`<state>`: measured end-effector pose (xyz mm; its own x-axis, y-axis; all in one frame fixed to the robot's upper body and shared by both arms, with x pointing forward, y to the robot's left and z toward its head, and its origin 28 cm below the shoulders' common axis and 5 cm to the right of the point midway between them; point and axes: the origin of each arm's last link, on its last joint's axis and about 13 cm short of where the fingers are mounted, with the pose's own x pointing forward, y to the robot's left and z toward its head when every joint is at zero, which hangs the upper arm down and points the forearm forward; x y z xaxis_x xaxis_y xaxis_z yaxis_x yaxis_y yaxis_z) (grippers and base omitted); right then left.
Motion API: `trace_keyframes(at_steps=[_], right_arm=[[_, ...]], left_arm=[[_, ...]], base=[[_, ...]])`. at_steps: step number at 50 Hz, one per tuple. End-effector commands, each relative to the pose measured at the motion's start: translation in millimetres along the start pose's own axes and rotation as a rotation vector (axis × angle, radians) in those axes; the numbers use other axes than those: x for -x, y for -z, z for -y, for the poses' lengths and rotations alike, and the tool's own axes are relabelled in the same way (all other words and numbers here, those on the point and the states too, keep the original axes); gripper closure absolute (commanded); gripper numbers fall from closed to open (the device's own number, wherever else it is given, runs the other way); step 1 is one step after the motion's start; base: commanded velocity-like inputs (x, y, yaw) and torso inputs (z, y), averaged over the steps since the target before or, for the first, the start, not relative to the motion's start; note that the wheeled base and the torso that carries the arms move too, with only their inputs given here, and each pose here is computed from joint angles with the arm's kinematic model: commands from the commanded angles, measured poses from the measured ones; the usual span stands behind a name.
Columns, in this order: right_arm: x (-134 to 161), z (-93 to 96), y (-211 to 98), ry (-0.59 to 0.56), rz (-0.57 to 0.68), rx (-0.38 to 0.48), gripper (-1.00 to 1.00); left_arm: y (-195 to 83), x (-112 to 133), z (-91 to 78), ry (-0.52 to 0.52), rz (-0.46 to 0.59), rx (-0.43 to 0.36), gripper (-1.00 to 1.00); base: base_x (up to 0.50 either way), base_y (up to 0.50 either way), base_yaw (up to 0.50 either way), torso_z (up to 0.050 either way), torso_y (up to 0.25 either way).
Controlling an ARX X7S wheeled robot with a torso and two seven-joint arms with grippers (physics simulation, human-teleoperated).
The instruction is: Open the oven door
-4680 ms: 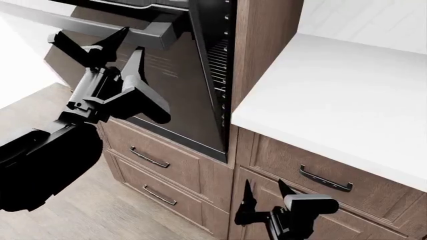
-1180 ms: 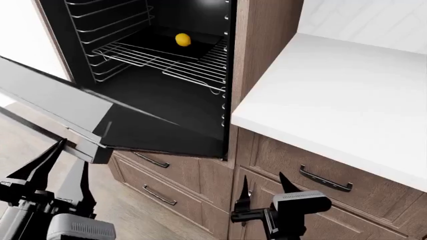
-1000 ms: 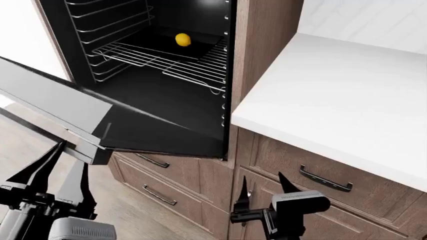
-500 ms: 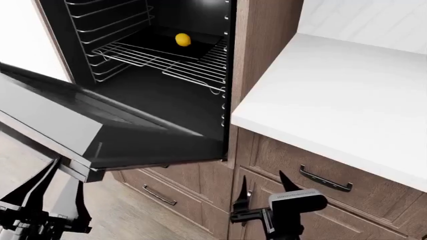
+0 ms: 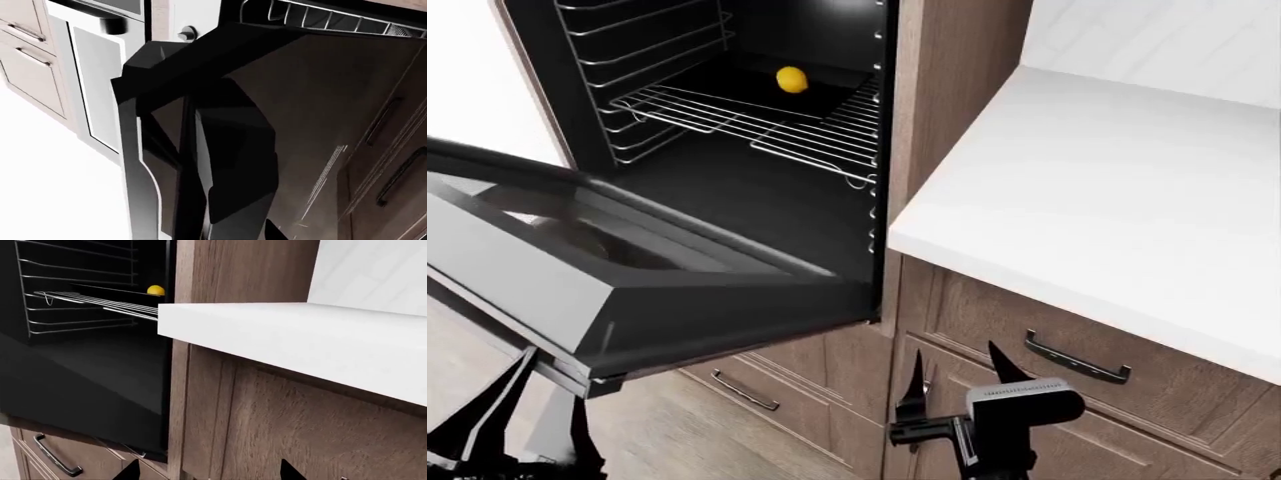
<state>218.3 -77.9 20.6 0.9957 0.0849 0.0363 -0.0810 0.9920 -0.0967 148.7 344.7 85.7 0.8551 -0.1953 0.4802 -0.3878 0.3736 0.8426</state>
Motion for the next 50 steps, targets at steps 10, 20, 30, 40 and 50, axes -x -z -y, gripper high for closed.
trace_keyframes(at_steps=[10,20,30,40,50], right_arm=[[0.3,0.2,0.9,0.0,-0.002,0.002,-1.0],[0.7,-0.1,0.2,-0.002,-0.001,0.003,-1.0],[0.9,-0.6,0.3,-0.005,0.0,0.005,-1.0],[0.9,-0.9,1.2,-0.007,0.0,0.008,-1.0],[0.9,-1.2,1.5,-0.007,-0.001,0.009,-1.0]], left_arm=[[30.2,-25.6,-1.4,-0.384,0.058,-0.103,1.0],[34.3,-18.1,7.5,-0.393,0.055,-0.116,1.0],[41.1,-7.4,19.3,-0.413,0.05,-0.136,1.0],[47.3,4.3,31.6,-0.396,0.027,-0.134,1.0],[53.5,14.5,40.5,-0.387,0.002,-0.13,1.0]], base=[[0.0,0.0,0.0,0.001,0.003],[0.0,0.0,0.0,0.001,0.003],[0.0,0.0,0.0,0.001,0.003],[0.0,0.0,0.0,0.001,0.002],[0.0,0.0,0.0,0.001,0.002]])
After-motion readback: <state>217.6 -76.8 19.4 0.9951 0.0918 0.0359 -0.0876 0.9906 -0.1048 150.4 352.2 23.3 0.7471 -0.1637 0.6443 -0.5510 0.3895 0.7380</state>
